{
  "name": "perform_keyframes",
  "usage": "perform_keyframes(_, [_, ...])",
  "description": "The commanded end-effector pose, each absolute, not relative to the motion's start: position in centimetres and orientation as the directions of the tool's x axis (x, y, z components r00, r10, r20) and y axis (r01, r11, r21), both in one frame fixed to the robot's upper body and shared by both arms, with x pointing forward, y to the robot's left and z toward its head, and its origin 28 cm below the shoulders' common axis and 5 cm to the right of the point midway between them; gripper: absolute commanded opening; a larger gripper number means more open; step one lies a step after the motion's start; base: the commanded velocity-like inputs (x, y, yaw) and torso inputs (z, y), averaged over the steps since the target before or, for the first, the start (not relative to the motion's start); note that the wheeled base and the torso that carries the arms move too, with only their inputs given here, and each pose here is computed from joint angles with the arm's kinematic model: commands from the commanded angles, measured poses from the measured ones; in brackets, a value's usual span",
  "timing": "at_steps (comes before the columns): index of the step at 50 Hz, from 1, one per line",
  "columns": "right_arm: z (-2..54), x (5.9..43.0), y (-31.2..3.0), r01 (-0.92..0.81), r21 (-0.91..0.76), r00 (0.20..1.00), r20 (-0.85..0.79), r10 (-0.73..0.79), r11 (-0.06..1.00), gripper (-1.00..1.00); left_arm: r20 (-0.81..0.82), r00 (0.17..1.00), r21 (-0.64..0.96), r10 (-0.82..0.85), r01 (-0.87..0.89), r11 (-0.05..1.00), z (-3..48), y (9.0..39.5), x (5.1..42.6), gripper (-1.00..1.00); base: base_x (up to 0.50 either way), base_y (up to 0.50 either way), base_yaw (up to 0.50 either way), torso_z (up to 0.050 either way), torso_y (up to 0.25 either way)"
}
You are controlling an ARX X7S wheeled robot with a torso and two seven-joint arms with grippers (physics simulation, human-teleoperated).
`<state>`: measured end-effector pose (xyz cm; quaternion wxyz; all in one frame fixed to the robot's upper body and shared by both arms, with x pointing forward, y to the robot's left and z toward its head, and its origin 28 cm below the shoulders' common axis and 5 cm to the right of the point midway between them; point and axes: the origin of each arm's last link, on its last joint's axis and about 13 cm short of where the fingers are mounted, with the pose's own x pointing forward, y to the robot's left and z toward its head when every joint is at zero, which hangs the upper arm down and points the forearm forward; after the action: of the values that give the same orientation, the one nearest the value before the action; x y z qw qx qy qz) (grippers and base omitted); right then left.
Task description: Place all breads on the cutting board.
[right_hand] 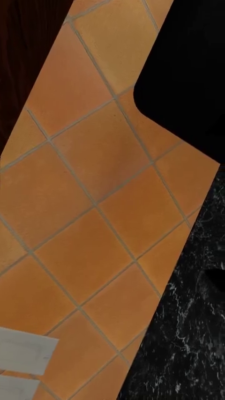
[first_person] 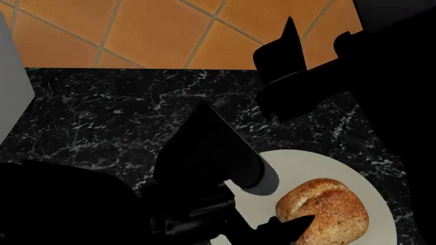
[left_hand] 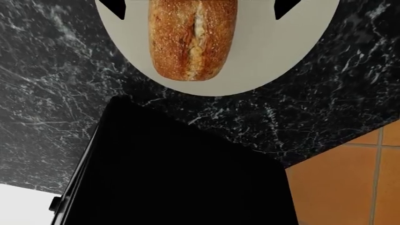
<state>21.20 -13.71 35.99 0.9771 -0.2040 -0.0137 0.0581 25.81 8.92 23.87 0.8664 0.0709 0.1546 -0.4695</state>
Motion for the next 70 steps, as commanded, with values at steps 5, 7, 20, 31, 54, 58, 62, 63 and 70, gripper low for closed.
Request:
perform_keyframes(5, [35.8,21.2,-13.6,-0.12,-0.396,0.991,0.012,0.136,0.91,1.0,-0.325,0.483,-0.05,-0.813,0.85,0.524,23.0,7.9,26.0,1.0,0.0,0.0,0.0,0.0,0.0])
perform_keyframes(7, [35.7,21.2,-13.6,-0.121,-0.397,0.991,0.011,0.136,0.91,1.0,-0.328,0.482,-0.047,-0.812,0.851,0.524,22.9,7.8,26.0,1.0,0.0,0.0,0.0,0.0,0.0])
perform_keyframes(20, [35.6,21.1,-13.8,-0.121,-0.398,0.991,0.003,0.133,0.909,1.0,-0.348,0.477,-0.05,-0.807,0.85,0.524,22.0,7.3,26.8,1.0,0.0,0.0,0.0,0.0,0.0])
perform_keyframes(31, [35.7,20.5,-14.1,-0.117,-0.394,0.992,0.0,0.127,0.912,1.0,-0.363,0.482,-0.046,-0.798,0.846,0.532,21.4,6.6,28.0,1.0,0.0,0.0,0.0,0.0,0.0])
perform_keyframes(54, [35.5,19.7,-14.5,-0.112,-0.394,0.993,-0.002,0.121,0.912,1.0,-0.386,0.439,-0.062,-0.811,0.865,0.498,20.4,5.4,28.0,1.0,0.0,0.0,0.0,0.0,0.0])
perform_keyframes(58, [35.5,19.6,-14.5,-0.11,-0.393,0.993,-0.002,0.119,0.913,1.0,-0.388,0.441,-0.064,-0.81,0.863,0.5,20.2,5.3,28.2,1.0,0.0,0.0,0.0,0.0,0.0])
perform_keyframes(62, [35.3,19.9,-14.4,-0.11,-0.391,0.993,-0.004,0.118,0.914,1.0,-0.394,0.445,-0.062,-0.804,0.86,0.506,19.9,5.2,28.2,1.0,0.0,0.0,0.0,0.0,0.0])
perform_keyframes(63, [35.3,19.9,-14.4,-0.11,-0.391,0.993,-0.003,0.118,0.914,1.0,-0.395,0.448,-0.059,-0.802,0.859,0.509,19.8,5.2,28.3,1.0,0.0,0.0,0.0,0.0,0.0])
perform_keyframes(70, [35.2,20.1,-14.4,-0.106,-0.391,0.993,-0.002,0.114,0.914,1.0,-0.415,0.456,-0.057,-0.788,0.851,0.522,19.0,5.1,28.8,1.0,0.0,0.0,0.0,0.0,0.0])
